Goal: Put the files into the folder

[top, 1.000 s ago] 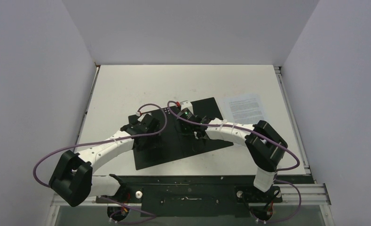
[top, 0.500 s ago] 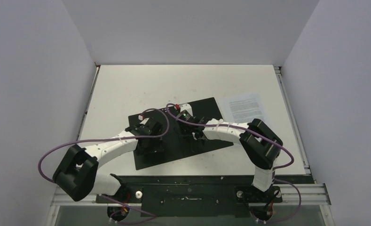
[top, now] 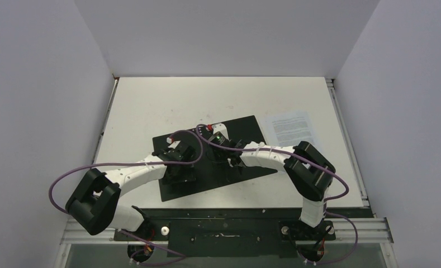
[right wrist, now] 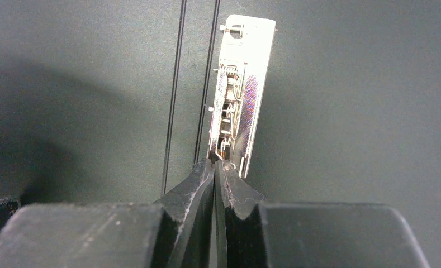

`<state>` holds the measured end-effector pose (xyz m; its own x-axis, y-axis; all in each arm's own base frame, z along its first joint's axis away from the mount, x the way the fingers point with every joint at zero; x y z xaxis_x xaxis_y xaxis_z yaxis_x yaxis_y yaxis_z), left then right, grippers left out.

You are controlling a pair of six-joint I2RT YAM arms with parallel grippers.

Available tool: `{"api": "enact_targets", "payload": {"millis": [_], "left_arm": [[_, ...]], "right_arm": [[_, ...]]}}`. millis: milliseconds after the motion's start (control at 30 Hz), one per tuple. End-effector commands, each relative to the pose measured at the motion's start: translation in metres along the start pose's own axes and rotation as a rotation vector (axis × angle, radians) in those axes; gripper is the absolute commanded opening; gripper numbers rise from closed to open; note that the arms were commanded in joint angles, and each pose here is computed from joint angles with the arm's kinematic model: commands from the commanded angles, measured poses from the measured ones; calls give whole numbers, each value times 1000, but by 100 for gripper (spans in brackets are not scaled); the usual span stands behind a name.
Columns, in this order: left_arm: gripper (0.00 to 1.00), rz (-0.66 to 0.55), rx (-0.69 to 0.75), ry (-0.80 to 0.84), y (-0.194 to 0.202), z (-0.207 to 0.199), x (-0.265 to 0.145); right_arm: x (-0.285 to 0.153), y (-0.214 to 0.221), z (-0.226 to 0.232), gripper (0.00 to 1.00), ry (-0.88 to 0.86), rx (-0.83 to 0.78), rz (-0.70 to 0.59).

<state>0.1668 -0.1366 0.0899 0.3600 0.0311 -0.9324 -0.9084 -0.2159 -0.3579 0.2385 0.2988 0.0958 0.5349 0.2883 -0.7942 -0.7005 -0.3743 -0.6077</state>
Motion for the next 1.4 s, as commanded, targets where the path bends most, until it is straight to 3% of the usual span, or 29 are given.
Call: {"api": "enact_targets", "payload": {"millis": [0,867,1367], "left_arm": [[76,-7,-11,11,3,-2,7],[76,24,5,-22,10,2,19],[76,38,12,-46,13,3,27]], "right_arm": [[5,9,2,5,27,-28,20],[24,56,-14,5,176,-82,129],[18,54,-23,5,240,-31,97]]}}
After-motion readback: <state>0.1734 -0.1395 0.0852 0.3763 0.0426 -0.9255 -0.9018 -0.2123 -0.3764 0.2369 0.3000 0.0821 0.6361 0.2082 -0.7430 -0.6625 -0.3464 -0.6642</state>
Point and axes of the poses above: each gripper's point midway between its finger pads, its own x axis out along the fingers, its own z axis along the line the jaws close on, y = z × x, the point moved 8 cm from there along -x, back along the fingers, and after that the axes turned 5 degrees about -x, right-handed, at the moved point
